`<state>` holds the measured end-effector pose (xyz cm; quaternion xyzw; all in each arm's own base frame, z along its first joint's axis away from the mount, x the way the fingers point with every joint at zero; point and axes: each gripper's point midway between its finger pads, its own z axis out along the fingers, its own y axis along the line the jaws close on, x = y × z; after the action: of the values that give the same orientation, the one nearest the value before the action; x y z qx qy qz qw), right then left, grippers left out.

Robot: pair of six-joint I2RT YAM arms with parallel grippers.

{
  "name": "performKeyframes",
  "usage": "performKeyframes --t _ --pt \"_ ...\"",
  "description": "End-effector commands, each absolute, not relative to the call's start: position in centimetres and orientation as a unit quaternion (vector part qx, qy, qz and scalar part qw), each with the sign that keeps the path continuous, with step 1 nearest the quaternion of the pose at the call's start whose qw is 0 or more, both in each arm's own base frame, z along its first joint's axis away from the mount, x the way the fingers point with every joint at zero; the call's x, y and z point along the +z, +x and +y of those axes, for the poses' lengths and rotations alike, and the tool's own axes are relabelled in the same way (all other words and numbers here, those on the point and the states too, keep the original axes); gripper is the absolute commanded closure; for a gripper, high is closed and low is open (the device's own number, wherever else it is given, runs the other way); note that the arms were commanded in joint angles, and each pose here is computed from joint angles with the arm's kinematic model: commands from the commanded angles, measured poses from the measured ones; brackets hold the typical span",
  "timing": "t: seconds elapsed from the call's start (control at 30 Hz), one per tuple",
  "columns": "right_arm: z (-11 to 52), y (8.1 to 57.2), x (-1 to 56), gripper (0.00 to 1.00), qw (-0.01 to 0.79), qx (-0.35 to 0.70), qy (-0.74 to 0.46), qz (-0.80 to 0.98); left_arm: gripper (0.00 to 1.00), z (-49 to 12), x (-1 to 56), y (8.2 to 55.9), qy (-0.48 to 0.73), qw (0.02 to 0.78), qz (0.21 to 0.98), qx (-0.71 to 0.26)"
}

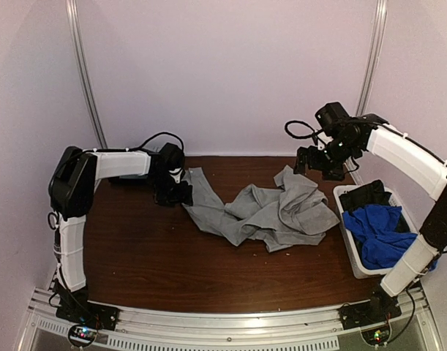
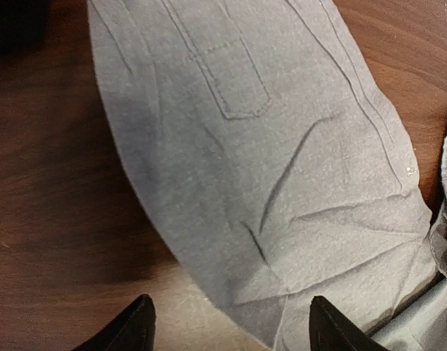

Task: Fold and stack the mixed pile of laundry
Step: Move the crumpled shirt to the center of the board.

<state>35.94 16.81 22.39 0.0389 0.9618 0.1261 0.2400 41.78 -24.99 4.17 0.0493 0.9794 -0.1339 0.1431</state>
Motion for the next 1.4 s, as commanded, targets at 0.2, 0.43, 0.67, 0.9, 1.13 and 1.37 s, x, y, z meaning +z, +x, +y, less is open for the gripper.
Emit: performKeyframes --t 0.2,0.43,0.67,0.9,1.13,1.37 --pt "17.6 34.6 23.0 0.00 0.240 0.181 0.014 0.954 0.66 -25.1 2.1 41.4 0.024 0.107 0.988 -0.110" --pt "21.2 36.0 23.1 0.03 0.239 0.238 -0.013 0.941 1.00 -10.0 7.7 38.0 -0.145 0.164 0.973 -0.078" --pt "25.9 38.1 23.7 0.05 0.231 0.292 -0.048 0.927 1.00 -9.0 14.5 32.9 -0.083 0.205 0.961 -0.168" --pt "25.4 38.0 23.5 0.04 0.227 0.294 -0.050 0.927 1.00 -29.2 23.6 22.2 0.303 0.241 0.860 -0.332" --pt "22.3 37.5 22.1 0.04 0.220 0.305 -0.018 0.926 1.00 -41.5 34.0 15.5 0.499 0.302 0.724 -0.369" --pt "22.1 37.4 21.2 0.05 0.209 0.301 -0.028 0.930 0.34 -41.8 33.5 19.4 0.485 0.347 0.753 -0.278"
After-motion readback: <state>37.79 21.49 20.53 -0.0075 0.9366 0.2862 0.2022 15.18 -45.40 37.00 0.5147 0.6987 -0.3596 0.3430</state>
